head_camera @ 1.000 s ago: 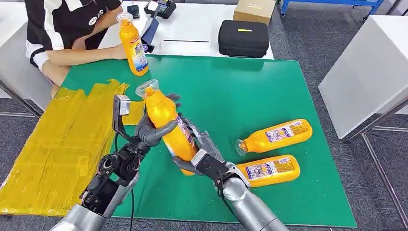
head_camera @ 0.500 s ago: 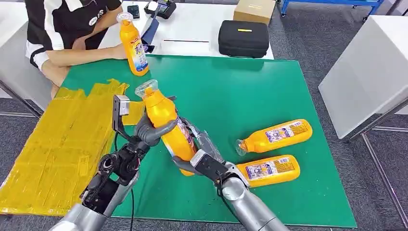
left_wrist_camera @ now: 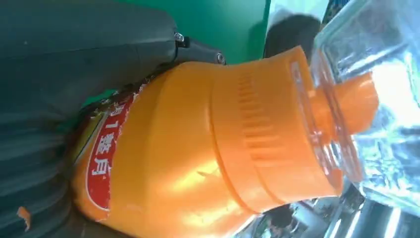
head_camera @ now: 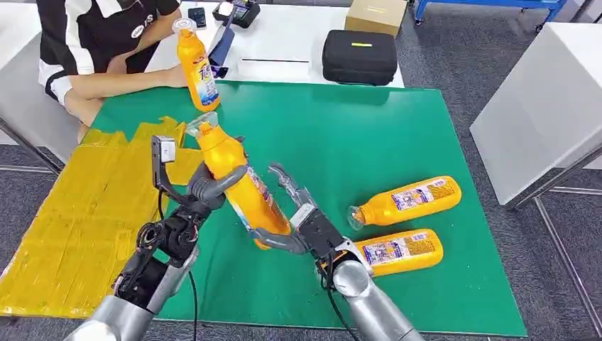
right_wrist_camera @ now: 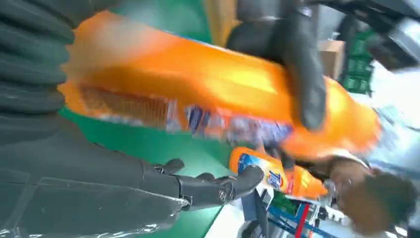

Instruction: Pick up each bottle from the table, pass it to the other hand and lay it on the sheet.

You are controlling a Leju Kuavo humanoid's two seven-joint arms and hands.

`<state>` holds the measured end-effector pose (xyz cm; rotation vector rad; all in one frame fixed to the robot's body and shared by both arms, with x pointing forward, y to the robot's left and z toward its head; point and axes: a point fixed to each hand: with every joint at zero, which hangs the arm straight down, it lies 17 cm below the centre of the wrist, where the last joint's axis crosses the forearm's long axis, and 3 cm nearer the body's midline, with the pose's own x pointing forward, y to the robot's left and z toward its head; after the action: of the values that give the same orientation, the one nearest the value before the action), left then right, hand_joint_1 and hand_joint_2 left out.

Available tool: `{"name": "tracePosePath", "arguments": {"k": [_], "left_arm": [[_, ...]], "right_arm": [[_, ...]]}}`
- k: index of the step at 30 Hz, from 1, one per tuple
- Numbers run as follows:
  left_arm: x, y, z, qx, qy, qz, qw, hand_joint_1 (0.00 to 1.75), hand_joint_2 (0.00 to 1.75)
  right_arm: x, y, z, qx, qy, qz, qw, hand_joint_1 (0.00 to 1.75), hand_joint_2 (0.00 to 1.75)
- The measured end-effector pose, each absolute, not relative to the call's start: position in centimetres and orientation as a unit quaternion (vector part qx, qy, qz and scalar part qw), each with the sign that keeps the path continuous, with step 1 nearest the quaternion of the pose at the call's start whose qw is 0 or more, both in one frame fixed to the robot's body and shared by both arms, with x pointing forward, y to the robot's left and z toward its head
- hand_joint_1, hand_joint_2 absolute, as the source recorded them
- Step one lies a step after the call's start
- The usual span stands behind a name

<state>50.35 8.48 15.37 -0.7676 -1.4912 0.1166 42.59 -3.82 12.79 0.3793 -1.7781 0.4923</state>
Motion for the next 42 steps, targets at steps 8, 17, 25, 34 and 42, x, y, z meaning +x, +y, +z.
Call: {"name": "tracePosePath", "arguments": {"k": [8,17,25,34,42], "left_arm": [[51.7,11.9,14.5,-0.294,-0.671,0.09,0.674,1.75,1.75],[52.4,14.9,13.4,-0.226,-0.691,0.099,0.679,1.75,1.75],[52.7,17.7,14.6,-0.049,-0.764,0.01,0.643,1.75,1.75],[52.9,19.3,16.4,0.176,-0.788,-0.144,0.572,1.75,1.75],[53.1,20.5,16.9,0.314,-0.763,-0.252,0.506,1.75,1.75]], "right_arm": [[43.1,-8.7,17.5,0.131,-0.796,0.117,0.579,0.0,1.75],[43.1,-12.5,19.8,0.086,-0.815,0.069,0.569,0.0,1.75],[42.6,-16.5,21.8,-0.001,-0.836,0.054,0.546,0.0,1.75],[41.7,-18.9,24.0,-0.039,-0.849,0.056,0.524,0.0,1.75],[40.8,-20.5,24.5,-0.059,-0.852,0.057,0.517,0.0,1.75]]}}
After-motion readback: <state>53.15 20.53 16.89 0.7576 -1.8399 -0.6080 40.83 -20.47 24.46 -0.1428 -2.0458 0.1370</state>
